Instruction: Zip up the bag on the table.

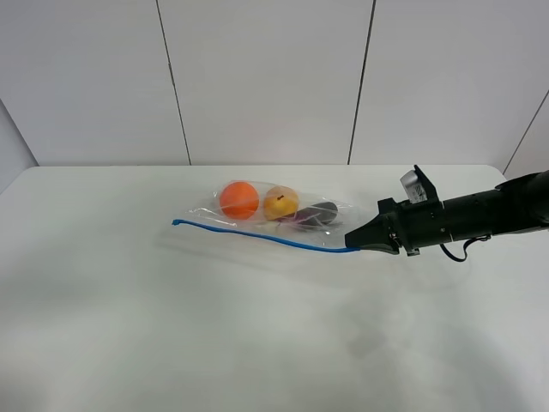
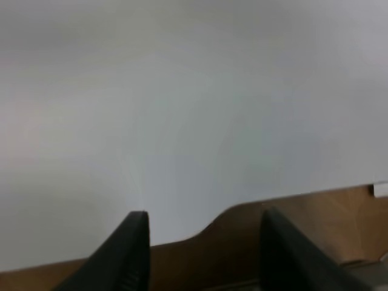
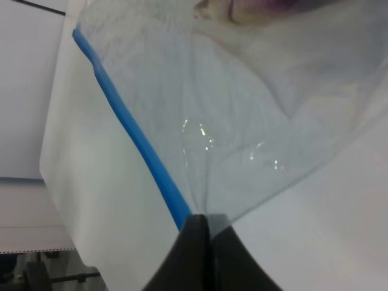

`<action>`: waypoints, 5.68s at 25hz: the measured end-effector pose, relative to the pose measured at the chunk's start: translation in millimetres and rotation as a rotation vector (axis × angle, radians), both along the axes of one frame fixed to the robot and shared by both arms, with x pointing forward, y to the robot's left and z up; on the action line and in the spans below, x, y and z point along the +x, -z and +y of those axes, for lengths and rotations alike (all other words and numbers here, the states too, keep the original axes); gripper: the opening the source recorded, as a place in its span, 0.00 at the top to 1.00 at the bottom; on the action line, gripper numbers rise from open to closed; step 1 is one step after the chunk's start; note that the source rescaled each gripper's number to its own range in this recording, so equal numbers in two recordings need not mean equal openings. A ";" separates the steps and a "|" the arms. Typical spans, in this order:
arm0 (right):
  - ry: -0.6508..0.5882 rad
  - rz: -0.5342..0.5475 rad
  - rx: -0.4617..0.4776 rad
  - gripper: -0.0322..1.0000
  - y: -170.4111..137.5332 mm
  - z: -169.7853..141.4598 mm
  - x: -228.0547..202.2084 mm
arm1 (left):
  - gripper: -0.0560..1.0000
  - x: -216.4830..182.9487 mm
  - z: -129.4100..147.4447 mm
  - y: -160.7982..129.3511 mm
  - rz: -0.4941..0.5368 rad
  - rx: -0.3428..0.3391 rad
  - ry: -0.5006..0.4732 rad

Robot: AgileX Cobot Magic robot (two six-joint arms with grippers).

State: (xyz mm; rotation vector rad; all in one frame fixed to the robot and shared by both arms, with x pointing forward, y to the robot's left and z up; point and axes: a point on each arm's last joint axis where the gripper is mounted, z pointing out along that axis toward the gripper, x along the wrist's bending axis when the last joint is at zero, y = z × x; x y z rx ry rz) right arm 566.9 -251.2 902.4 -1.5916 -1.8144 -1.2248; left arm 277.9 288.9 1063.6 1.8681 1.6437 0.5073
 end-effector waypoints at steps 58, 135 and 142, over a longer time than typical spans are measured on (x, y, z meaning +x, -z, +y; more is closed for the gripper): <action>-0.003 -0.008 -0.021 0.97 1.4 -0.9 0.1 | 0.33 -58.8 1.8 1.1 -0.356 -0.037 0.006; 0.458 -0.353 -0.890 0.00 -221.7 -71.0 -30.9 | 0.33 -58.5 1.0 1.1 -0.356 -0.030 -0.031; 0.529 -0.516 -0.864 0.00 -278.3 -64.9 -90.6 | 0.33 -58.5 1.0 1.1 -0.356 -0.030 -0.031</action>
